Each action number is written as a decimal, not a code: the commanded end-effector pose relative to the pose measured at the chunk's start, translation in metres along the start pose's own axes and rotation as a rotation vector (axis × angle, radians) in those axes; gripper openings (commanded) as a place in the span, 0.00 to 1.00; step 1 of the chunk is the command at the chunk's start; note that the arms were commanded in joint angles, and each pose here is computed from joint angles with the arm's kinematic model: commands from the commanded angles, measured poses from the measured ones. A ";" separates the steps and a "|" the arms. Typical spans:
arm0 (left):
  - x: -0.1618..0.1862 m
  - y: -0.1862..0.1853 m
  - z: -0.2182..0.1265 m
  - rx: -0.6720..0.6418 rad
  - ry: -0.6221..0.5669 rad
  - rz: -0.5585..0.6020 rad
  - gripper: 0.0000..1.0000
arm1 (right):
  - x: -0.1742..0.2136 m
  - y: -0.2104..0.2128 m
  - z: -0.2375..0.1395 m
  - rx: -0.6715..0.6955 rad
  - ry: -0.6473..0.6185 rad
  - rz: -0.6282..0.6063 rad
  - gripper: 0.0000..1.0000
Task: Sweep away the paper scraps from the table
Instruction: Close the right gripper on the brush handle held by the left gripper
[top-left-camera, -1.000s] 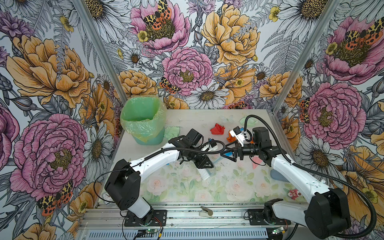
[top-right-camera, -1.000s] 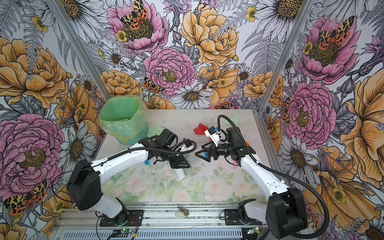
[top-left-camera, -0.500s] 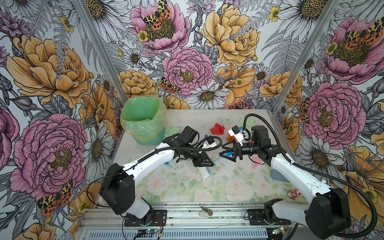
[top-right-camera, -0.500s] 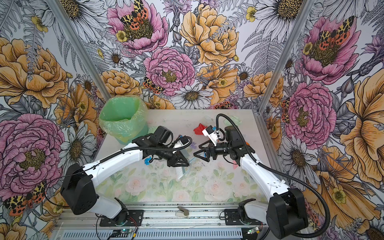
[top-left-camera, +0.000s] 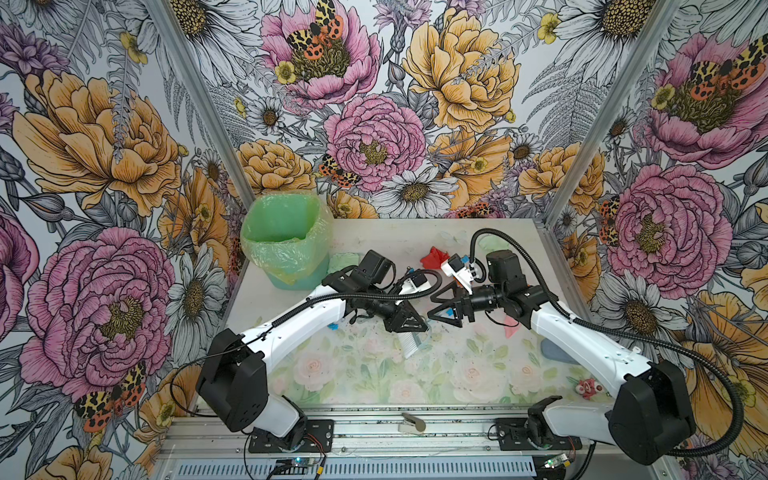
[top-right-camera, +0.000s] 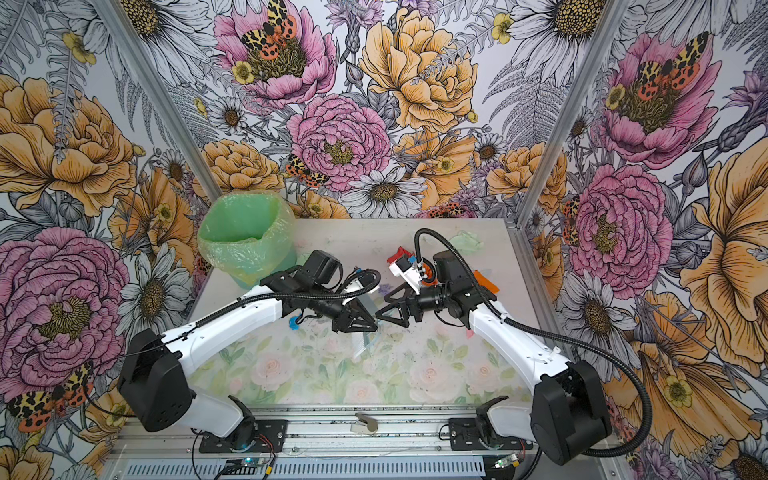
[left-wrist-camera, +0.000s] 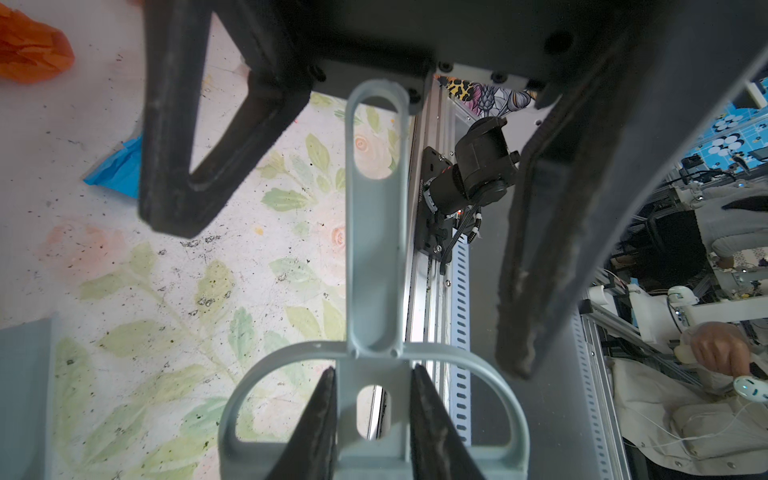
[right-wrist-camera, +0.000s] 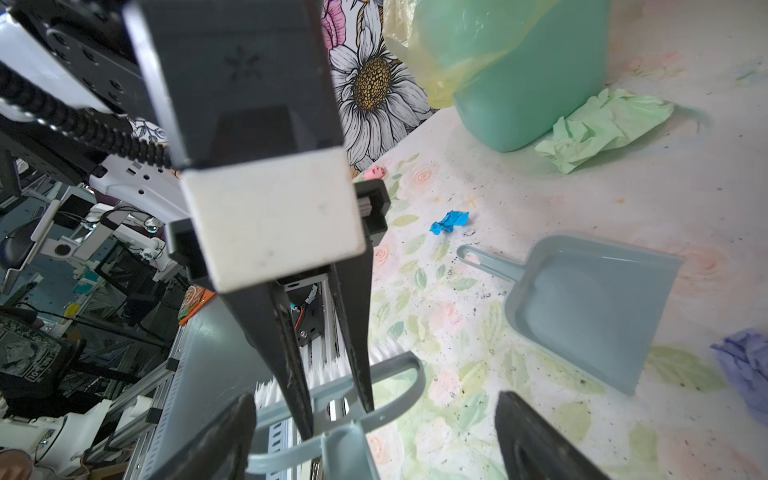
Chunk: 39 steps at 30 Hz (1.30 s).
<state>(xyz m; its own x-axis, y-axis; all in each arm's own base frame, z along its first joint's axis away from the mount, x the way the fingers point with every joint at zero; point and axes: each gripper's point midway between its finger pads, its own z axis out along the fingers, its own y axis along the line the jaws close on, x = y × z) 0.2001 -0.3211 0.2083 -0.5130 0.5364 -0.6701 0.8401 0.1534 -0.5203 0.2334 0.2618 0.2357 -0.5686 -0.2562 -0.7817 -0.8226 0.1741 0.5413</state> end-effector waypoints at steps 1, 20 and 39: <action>-0.016 -0.007 -0.009 0.034 -0.054 0.065 0.00 | -0.013 0.008 0.004 -0.020 -0.006 -0.064 0.90; -0.016 0.002 -0.014 0.057 -0.073 0.048 0.00 | -0.012 0.022 0.018 -0.088 0.023 -0.073 0.65; -0.015 0.003 -0.014 0.063 -0.073 0.041 0.00 | -0.012 0.028 0.018 -0.104 0.032 -0.078 0.51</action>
<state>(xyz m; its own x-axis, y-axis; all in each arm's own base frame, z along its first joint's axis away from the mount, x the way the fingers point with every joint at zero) 0.2075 -0.3139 0.2161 -0.5199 0.5009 -0.6920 0.8322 0.1142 -0.5426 0.2195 0.2831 0.2405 -0.5350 -0.2984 -0.7904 -0.8404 0.0927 0.5339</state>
